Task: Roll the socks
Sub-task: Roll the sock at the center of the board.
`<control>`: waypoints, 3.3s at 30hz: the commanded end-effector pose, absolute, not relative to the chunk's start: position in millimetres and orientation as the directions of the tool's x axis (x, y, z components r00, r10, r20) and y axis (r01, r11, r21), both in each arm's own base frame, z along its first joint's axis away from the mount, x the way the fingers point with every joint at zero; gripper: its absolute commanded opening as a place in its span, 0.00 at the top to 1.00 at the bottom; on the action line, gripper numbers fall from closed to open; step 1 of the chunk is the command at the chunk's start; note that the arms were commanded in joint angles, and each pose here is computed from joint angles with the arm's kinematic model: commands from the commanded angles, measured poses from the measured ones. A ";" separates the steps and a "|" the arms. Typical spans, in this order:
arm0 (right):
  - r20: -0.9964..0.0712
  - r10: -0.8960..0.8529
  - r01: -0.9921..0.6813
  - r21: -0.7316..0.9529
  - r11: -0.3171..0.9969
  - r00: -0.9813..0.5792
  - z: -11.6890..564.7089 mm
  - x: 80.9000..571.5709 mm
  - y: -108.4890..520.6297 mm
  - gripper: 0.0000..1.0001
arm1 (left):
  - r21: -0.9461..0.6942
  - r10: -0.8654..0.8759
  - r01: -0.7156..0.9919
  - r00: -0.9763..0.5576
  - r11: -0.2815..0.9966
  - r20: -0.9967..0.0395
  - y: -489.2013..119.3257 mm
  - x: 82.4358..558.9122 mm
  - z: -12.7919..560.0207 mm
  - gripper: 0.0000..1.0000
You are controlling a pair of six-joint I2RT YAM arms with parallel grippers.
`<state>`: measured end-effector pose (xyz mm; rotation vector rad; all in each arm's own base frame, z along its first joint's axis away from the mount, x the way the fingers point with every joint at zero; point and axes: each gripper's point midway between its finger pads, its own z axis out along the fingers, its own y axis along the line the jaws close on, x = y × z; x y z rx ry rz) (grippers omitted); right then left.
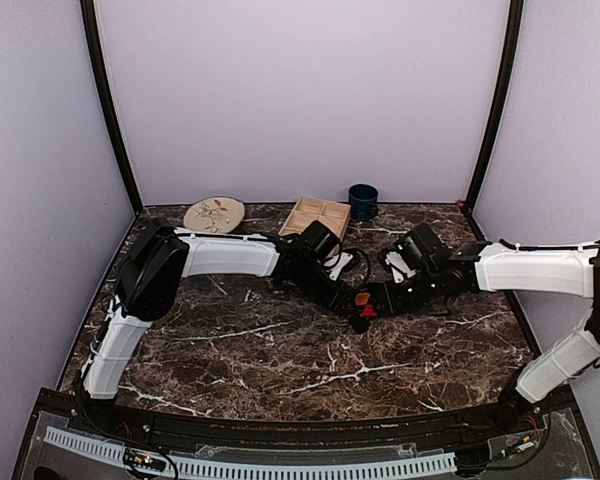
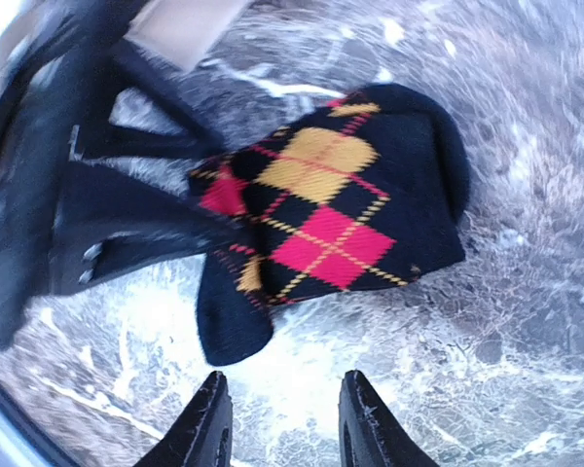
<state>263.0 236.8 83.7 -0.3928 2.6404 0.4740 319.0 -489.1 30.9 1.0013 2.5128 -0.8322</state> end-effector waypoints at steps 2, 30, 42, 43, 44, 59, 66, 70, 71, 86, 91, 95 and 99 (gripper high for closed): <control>-0.568 -0.385 -0.463 -0.009 0.886 -0.727 94.8 260.7 243.5 0.63 | -0.397 0.593 0.605 -0.787 0.690 -0.170 -444.2 275.3 -53.2 0.44; -0.561 -0.671 -0.642 -0.293 0.709 -0.485 44.2 250.2 285.4 0.51 | -0.445 0.610 0.571 -0.790 0.690 -0.067 -444.0 261.3 -59.2 0.47; -0.525 -0.679 -0.629 -0.308 0.714 -0.514 21.7 255.0 287.3 0.52 | -0.447 0.611 0.570 -0.789 0.689 -0.063 -442.8 261.2 -60.3 0.48; -0.519 -0.680 -0.627 -0.310 0.714 -0.518 19.2 255.5 286.9 0.52 | -0.447 0.610 0.568 -0.790 0.690 -0.062 -442.5 261.6 -60.1 0.48; -0.514 -0.681 -0.626 -0.312 0.715 -0.521 16.6 256.0 286.6 0.53 | -0.449 0.610 0.569 -0.790 0.689 -0.063 -442.7 261.8 -59.6 0.48; -0.435 -0.620 -0.567 -0.262 0.781 -0.653 -11.8 258.7 260.2 0.61 | -0.461 0.607 0.559 -0.793 0.689 -0.055 -439.0 264.7 -60.6 0.48; -0.355 -0.612 -0.560 -0.249 0.790 -0.707 -28.7 249.8 253.0 0.63 | -0.470 0.602 0.552 -0.797 0.689 -0.053 -439.8 265.1 -61.1 0.48; -0.330 -0.591 -0.542 -0.236 0.807 -0.736 -36.4 245.4 247.5 0.72 | -0.470 0.598 0.547 -0.800 0.693 -0.049 -439.3 265.1 -61.1 0.48; -0.325 -0.585 -0.537 -0.231 0.811 -0.743 -37.9 244.3 245.7 0.74 | -0.468 0.598 0.546 -0.800 0.695 -0.047 -438.8 264.9 -61.4 0.48; -0.295 -0.454 -0.466 -0.035 0.884 -0.841 -35.4 238.5 243.6 0.87 | -0.363 0.487 0.459 -0.873 0.811 -0.016 -412.6 283.4 -68.2 0.36; -0.298 -0.417 -0.452 0.056 0.890 -0.859 -23.9 234.6 251.3 0.87 | -0.346 0.406 0.402 -0.912 0.848 -0.065 -400.1 298.9 -57.7 0.26; -0.287 -0.405 -0.441 0.072 0.895 -0.868 -19.4 229.6 249.4 0.87 | -0.362 0.386 0.389 -0.919 0.847 -0.082 -400.3 300.6 -50.3 0.23; -0.271 -0.393 -0.424 0.069 0.903 -0.879 -16.9 223.9 242.5 0.87 | -0.400 0.372 0.381 -0.923 0.833 -0.104 -403.7 298.0 -39.5 0.22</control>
